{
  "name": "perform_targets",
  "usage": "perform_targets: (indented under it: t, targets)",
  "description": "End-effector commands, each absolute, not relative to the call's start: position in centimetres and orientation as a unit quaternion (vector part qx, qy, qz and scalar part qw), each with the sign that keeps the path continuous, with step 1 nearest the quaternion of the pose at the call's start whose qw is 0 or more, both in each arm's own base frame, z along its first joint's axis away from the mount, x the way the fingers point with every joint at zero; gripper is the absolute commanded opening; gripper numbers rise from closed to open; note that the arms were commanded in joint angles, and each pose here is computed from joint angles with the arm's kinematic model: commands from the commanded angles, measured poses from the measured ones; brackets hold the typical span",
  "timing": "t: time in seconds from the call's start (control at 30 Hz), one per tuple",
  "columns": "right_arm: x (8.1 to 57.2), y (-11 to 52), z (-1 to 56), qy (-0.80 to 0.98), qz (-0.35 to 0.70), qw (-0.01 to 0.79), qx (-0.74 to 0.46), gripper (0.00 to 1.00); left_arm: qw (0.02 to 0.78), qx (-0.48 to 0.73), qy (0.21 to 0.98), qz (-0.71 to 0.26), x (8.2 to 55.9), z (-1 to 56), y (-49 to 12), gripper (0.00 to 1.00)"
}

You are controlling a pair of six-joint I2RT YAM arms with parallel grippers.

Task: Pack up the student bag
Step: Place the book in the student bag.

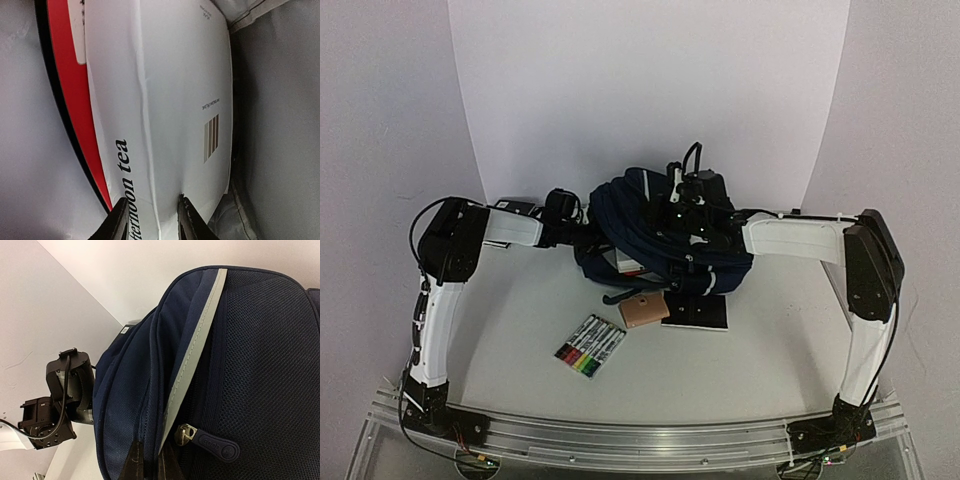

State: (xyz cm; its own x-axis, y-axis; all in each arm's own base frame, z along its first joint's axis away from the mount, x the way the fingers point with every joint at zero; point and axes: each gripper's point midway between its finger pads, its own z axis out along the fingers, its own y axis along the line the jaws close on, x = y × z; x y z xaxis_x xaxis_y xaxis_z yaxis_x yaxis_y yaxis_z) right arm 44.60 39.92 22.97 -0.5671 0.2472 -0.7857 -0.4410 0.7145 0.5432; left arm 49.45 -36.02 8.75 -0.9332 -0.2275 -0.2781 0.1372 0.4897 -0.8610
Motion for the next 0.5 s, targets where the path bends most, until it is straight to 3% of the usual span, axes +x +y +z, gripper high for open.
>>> perform_targets:
  t: [0.0, 0.3, 0.47]
  targets:
    - [43.5, 42.0, 31.0, 0.723, 0.456, 0.511, -0.088, 0.0, 0.233, 0.021, 0.797, -0.556, 50.9, 13.2, -39.5, 0.31]
    - [43.5, 42.1, 30.5, 0.727, 0.457, 0.505, -0.09, 0.0, 0.264, 0.036, 0.809, -0.524, 52.2, 11.6, -39.8, 0.32]
    - [43.6, 41.4, 30.4, 0.731, 0.443, 0.513, -0.08, 0.0, 0.261, 0.047, 0.82, -0.506, 51.3, 12.3, -39.1, 0.42]
